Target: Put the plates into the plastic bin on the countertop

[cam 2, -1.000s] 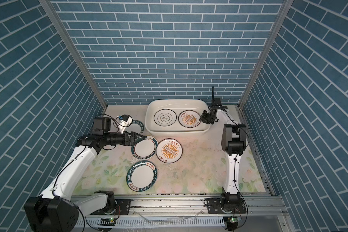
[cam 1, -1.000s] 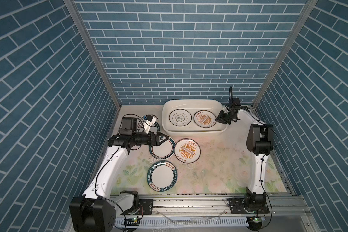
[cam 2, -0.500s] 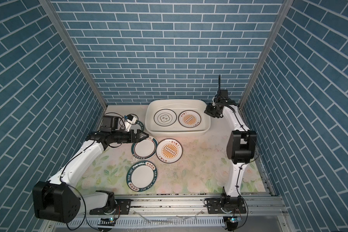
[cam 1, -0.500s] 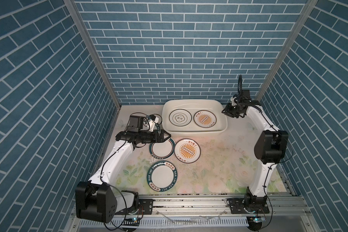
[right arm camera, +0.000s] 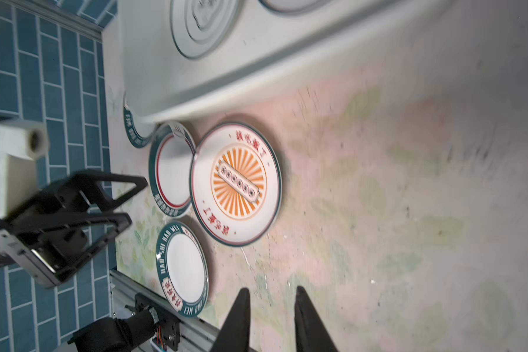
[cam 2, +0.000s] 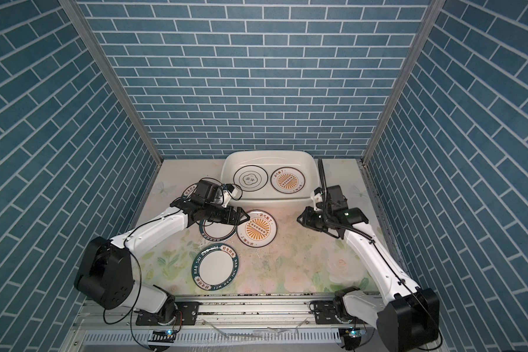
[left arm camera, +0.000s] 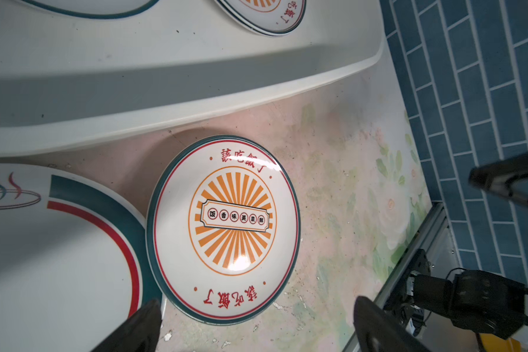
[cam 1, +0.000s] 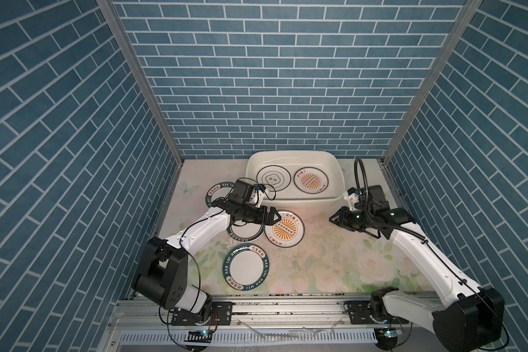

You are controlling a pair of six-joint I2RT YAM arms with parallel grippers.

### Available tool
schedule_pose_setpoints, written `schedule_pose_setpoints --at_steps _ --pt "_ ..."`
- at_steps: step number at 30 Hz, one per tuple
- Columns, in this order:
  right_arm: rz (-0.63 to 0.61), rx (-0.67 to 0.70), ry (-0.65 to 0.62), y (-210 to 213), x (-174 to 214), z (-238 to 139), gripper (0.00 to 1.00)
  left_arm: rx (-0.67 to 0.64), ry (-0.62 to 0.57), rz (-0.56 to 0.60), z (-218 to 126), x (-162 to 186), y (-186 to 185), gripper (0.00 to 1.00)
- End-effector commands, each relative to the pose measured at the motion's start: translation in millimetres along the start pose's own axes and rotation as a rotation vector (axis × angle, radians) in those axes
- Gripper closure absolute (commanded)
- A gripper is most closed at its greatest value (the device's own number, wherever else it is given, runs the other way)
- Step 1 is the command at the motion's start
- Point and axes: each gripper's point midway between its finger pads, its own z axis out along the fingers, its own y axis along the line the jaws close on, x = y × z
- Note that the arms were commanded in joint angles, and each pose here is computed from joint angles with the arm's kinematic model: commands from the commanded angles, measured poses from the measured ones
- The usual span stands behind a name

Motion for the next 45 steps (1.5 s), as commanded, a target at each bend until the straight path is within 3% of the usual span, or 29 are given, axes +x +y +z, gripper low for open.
schedule_pose_setpoints --at_steps 1,4,13,33,45 --pt "0.093 -0.132 -0.062 10.6 7.5 3.7 0.73 -0.096 -0.013 -0.020 10.2 -0.5 20.9 0.01" --pt "0.143 -0.150 -0.042 -2.7 20.7 21.4 0.73 -0.148 0.007 -0.039 17.1 4.8 33.9 0.00" --pt "0.190 -0.153 -0.055 -23.2 18.6 60.4 0.73 -0.112 0.083 -0.049 42.1 23.2 39.1 0.01" --pt "0.249 -0.118 -0.094 -53.7 12.4 101.9 0.72 -0.023 0.171 -0.030 68.0 32.6 16.0 0.00" --pt "0.250 -0.139 -0.088 -49.0 0.1 108.9 0.71 -0.008 0.188 0.005 71.0 34.0 2.5 0.00"
